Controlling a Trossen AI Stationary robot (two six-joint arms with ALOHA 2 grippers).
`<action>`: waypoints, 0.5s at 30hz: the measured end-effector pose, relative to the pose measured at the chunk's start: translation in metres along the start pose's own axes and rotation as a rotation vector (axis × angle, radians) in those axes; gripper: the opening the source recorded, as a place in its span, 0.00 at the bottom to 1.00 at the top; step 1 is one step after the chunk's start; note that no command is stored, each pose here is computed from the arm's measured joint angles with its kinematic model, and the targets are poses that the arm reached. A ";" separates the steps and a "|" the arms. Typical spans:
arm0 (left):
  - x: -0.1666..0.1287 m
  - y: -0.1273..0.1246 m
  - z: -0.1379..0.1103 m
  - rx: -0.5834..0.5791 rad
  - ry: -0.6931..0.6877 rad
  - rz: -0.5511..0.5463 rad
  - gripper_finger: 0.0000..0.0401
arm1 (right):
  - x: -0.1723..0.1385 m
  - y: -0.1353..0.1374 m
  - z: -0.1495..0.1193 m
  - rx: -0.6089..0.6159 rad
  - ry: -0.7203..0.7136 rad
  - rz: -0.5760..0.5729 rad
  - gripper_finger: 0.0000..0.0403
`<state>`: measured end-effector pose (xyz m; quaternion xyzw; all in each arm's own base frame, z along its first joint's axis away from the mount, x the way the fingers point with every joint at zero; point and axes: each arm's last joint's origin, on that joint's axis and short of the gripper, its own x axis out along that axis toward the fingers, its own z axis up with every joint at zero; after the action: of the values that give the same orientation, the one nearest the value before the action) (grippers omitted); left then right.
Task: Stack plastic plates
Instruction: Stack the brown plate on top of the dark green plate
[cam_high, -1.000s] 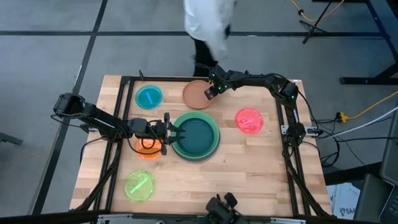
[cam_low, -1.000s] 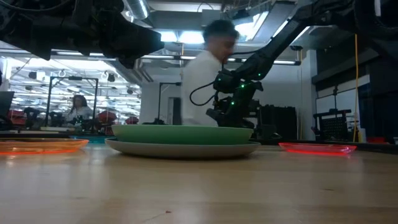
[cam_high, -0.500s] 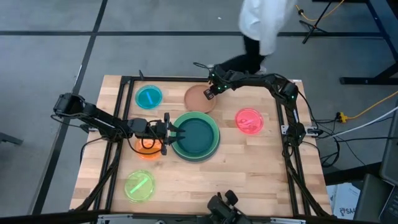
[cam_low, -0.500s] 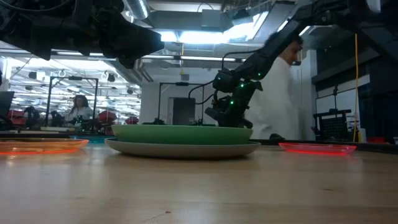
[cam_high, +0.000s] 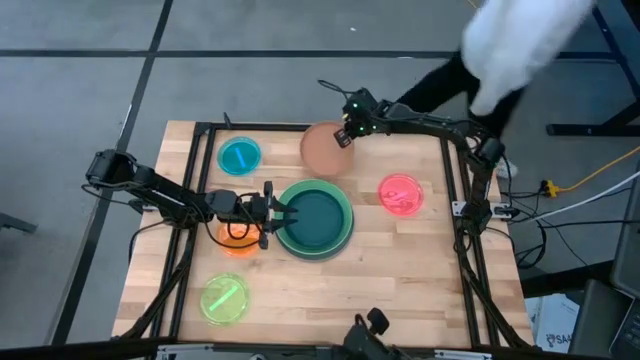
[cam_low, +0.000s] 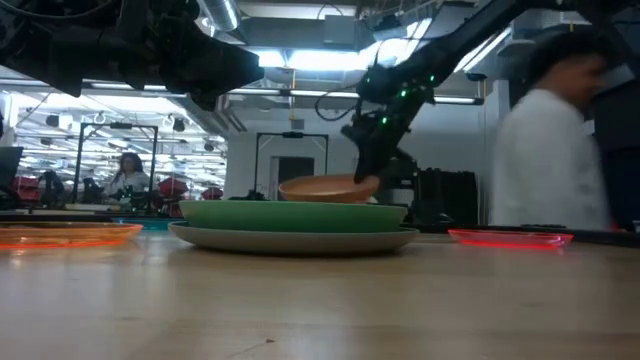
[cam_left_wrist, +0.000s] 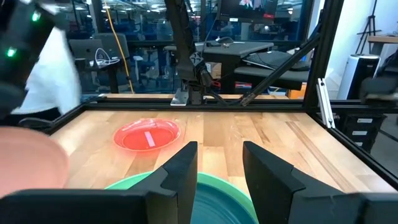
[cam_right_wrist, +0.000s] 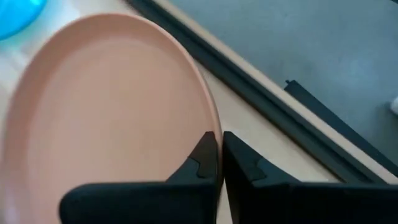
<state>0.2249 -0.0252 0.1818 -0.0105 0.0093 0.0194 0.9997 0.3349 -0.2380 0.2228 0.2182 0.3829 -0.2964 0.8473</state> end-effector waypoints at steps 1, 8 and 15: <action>0.000 0.000 0.000 0.000 0.000 0.000 0.30 | -0.006 0.004 0.001 -0.013 -0.002 0.008 0.01; 0.000 0.000 0.000 0.000 0.000 0.000 0.30 | -0.029 0.038 -0.005 -0.102 0.020 0.127 0.01; 0.000 0.000 0.000 0.000 0.000 0.000 0.30 | -0.031 0.093 -0.027 -0.227 0.061 0.256 0.01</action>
<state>0.2249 -0.0252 0.1818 -0.0107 0.0092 0.0194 0.9997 0.3670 -0.1436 0.2434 0.1771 0.4083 -0.1343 0.8854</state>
